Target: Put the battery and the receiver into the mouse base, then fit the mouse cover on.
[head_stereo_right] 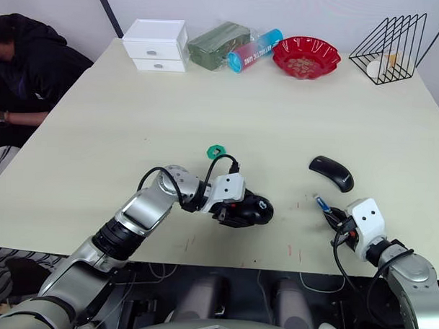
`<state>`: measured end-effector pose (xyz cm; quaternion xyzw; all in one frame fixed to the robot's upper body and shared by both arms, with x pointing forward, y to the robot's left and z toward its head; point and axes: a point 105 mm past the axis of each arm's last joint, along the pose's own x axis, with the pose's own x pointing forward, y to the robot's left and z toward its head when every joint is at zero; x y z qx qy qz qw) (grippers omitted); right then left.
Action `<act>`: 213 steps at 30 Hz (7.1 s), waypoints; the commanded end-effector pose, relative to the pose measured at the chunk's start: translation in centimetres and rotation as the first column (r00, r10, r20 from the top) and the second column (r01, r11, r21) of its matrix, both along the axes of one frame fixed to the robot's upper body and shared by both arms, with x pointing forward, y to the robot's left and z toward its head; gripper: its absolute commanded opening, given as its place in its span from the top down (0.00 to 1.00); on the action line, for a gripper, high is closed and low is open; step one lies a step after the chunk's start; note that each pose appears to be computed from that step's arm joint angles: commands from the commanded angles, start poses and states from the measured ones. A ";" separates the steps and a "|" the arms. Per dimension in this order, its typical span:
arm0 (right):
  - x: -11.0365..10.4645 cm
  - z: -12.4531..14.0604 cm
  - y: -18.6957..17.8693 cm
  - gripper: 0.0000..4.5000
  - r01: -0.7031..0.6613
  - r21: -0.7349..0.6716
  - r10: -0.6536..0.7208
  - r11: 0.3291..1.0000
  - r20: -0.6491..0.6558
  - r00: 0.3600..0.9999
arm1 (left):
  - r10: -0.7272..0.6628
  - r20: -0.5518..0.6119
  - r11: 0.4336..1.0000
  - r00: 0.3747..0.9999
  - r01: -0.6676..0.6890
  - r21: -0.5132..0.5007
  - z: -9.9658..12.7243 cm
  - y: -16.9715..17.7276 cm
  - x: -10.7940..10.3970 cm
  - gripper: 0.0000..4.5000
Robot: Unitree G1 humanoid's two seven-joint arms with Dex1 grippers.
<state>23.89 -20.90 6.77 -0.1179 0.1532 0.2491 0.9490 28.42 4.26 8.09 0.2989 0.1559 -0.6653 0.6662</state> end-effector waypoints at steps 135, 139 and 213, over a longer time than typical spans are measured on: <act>-0.6 4.2 9.8 0.99 -0.458 0.083 0.460 0.885 -0.002 0.888 | 0.021 -0.053 1.000 0.998 -0.020 0.019 -1.2 -1.5 -0.8 0.34; -0.4 4.3 9.9 0.99 -0.458 0.081 0.459 0.885 0.007 0.888 | 0.020 -0.053 1.000 0.998 -0.019 0.019 -1.2 -1.5 -0.8 0.34; 0.6 -2.3 9.8 0.99 -0.408 0.141 0.428 0.902 -0.167 0.888 | 0.021 -0.076 1.000 0.997 -0.020 0.009 -1.2 -1.4 -0.8 0.34</act>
